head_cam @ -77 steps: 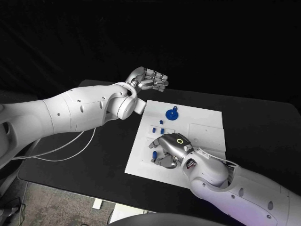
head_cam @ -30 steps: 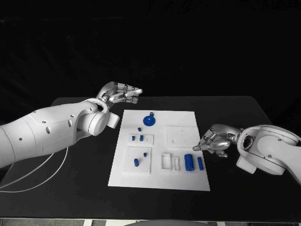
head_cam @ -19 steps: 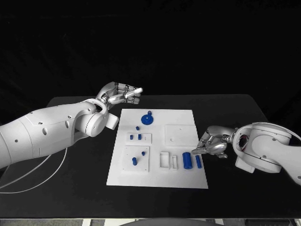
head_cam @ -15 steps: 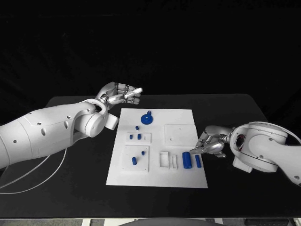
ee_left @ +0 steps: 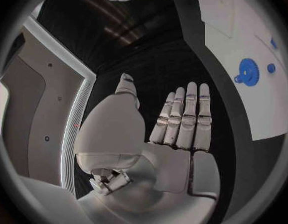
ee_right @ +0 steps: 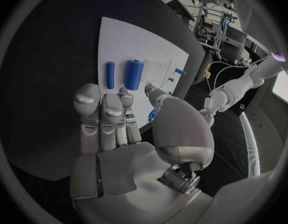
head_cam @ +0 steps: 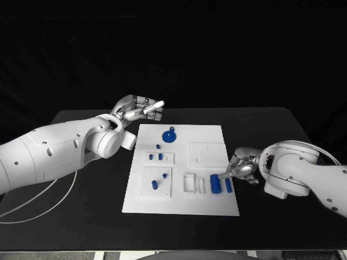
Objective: Assemble the parts on the task board
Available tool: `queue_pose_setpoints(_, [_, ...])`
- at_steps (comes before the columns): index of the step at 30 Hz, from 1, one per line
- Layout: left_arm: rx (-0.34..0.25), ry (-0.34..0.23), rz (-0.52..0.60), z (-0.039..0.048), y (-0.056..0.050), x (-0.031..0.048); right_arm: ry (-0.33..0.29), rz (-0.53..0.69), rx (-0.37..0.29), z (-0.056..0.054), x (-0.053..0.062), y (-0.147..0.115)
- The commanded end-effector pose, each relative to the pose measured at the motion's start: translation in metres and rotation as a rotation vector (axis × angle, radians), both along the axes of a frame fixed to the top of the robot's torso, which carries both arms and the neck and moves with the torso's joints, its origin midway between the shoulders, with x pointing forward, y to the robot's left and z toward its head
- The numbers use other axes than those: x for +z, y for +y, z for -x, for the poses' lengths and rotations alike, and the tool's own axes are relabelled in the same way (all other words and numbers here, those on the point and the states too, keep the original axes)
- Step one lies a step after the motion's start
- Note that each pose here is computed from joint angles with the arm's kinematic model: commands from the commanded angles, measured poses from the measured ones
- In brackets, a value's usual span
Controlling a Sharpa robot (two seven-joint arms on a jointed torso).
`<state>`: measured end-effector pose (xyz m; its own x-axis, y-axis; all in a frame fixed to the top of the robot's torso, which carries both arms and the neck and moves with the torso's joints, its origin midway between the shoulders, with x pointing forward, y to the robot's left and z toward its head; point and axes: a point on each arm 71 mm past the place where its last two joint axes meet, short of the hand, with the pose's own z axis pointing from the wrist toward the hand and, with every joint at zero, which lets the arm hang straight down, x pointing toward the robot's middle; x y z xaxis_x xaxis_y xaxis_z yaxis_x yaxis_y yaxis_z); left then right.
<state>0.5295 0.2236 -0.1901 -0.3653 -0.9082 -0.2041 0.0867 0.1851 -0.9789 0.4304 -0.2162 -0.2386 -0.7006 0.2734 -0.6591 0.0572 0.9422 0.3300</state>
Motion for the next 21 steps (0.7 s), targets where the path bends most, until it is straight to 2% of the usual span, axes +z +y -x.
queue_pose_setpoints(1, [-0.013, 0.006, 0.015, 0.0009, -0.002, -0.0003, 0.033, 0.061, -0.001, 0.002, -0.005, -0.001])
queue_pose_setpoints(21, [-0.022, 0.011, 0.016, 0.0010, -0.003, -0.0006, 0.046, 0.034, 0.005, 0.000, -0.020, 0.021])
